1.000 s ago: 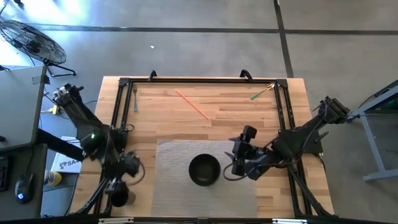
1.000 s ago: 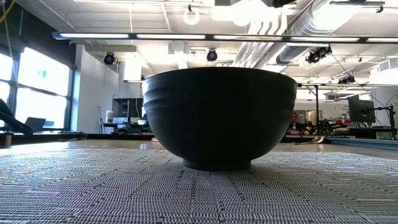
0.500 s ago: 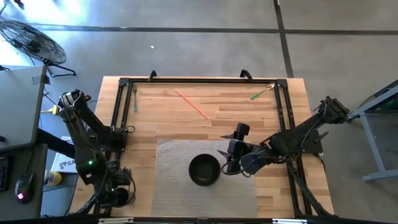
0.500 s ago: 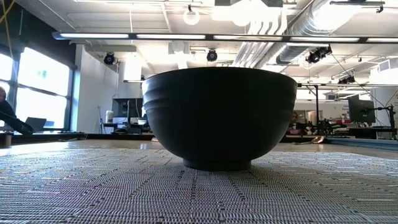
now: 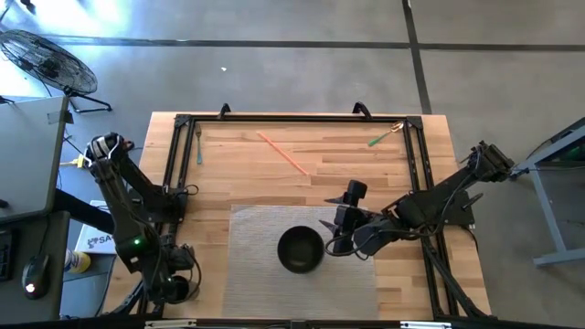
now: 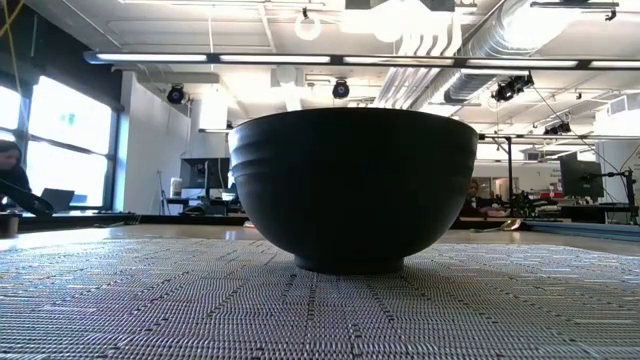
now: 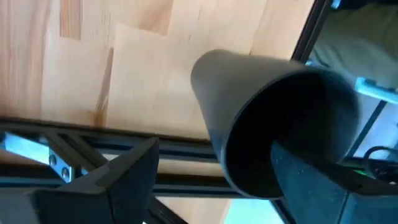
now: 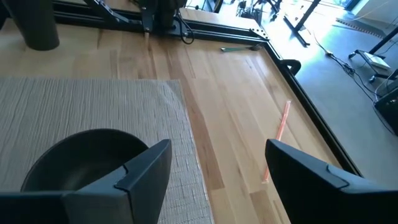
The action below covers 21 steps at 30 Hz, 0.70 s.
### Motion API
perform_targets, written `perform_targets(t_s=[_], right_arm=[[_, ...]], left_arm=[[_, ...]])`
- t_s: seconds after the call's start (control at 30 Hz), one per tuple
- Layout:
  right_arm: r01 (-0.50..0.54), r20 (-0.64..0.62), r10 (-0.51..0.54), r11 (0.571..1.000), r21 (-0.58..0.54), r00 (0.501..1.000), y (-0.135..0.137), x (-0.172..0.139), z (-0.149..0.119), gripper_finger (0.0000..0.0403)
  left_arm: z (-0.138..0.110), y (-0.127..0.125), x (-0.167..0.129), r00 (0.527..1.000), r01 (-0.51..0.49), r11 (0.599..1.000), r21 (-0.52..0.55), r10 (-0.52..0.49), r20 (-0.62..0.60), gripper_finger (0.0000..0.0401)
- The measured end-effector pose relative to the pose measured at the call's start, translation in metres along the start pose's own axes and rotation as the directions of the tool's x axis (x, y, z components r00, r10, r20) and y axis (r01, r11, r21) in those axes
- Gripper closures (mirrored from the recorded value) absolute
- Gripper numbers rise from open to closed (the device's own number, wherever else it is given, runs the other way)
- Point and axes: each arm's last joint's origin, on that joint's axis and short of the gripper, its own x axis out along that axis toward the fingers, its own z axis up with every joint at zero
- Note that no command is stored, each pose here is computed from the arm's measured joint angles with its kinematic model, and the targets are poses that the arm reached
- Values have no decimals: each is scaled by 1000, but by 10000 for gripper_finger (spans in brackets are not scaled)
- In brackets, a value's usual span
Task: Pick & Place Utensil
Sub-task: Put the black cup on the table mat
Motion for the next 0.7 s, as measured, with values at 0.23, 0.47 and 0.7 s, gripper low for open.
perform_targets(t_s=[0.23, 0.47, 0.7], right_arm=[[0, 0, 0, 1000, 1, 1000, 0, 0, 0, 148], [-1, 6, 1, 1000, 8, 1000, 0, 0, 1, 148], [1, 10, -1, 1000, 12, 1000, 0, 0, 1, 148]], left_arm=[[3, 0, 3, 997, -31, 998, 45, 28, 74, 98], [5, 0, 3, 989, -54, 996, 78, 42, 143, 98], [6, 6, 2, 973, -133, 988, 75, 115, 202, 98]])
